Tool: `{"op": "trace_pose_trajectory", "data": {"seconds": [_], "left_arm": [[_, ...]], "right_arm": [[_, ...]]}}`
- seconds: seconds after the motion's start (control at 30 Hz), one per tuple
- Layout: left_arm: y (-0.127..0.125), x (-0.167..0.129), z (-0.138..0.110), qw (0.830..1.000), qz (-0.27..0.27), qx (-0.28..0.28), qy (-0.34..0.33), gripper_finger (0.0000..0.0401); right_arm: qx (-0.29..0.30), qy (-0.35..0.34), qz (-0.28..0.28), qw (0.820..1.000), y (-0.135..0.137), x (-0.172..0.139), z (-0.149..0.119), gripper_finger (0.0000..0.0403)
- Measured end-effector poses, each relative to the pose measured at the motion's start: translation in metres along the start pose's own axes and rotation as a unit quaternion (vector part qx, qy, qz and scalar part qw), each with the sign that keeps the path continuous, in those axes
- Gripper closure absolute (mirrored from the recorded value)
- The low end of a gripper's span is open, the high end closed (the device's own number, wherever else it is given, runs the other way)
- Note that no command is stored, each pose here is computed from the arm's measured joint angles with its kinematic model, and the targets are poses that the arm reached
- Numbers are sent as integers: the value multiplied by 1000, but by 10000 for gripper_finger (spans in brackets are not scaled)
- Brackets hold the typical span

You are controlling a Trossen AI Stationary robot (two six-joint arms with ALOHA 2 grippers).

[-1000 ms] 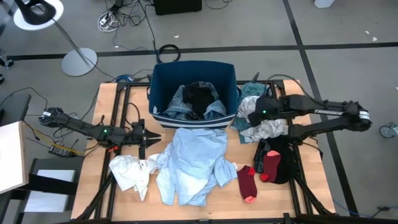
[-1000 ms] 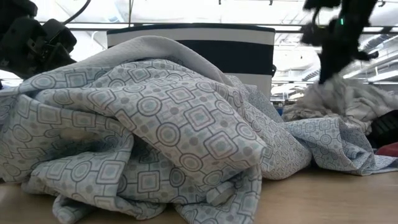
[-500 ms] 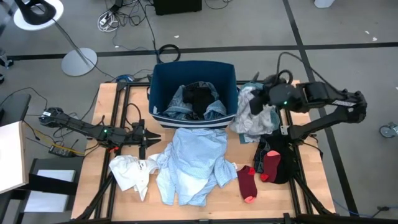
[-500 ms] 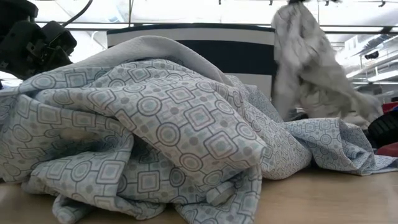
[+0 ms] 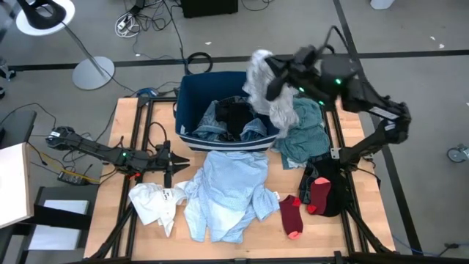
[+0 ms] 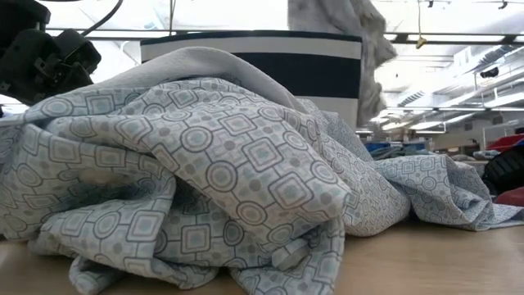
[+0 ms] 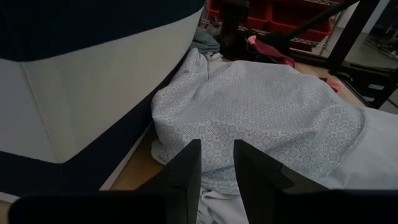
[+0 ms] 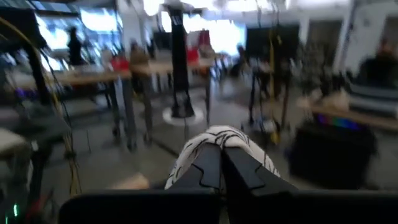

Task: Sort clothes
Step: Put the white patterned shirt into the bin

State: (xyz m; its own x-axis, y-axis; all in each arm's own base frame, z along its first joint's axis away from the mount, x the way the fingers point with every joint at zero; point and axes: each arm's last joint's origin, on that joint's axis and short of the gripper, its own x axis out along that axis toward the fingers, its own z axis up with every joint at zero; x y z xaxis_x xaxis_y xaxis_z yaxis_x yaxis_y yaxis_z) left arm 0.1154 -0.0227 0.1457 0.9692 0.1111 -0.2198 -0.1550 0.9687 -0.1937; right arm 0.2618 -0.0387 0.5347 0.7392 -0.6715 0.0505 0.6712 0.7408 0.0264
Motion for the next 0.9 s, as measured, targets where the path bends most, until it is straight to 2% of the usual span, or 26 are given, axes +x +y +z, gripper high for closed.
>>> {"op": "trace_pose_trajectory", "data": {"seconds": [0.3, 0.63, 0.77, 0.9], "left_arm": [[0, 0, 0, 1000, 0, 0, 1, 303], [0, 0, 0, 1000, 1, 1, 2, 303], [0, 0, 0, 1000, 1, 1, 2, 303], [0, 0, 0, 1000, 1, 1, 2, 303]], "right_arm": [[14, -80, 81, 993, 24, 79, 4, 403], [14, -114, 151, 982, 36, 137, -12, 402], [25, -93, 165, 982, 38, 146, -22, 402], [9, -20, 166, 986, 38, 147, -36, 402]]}}
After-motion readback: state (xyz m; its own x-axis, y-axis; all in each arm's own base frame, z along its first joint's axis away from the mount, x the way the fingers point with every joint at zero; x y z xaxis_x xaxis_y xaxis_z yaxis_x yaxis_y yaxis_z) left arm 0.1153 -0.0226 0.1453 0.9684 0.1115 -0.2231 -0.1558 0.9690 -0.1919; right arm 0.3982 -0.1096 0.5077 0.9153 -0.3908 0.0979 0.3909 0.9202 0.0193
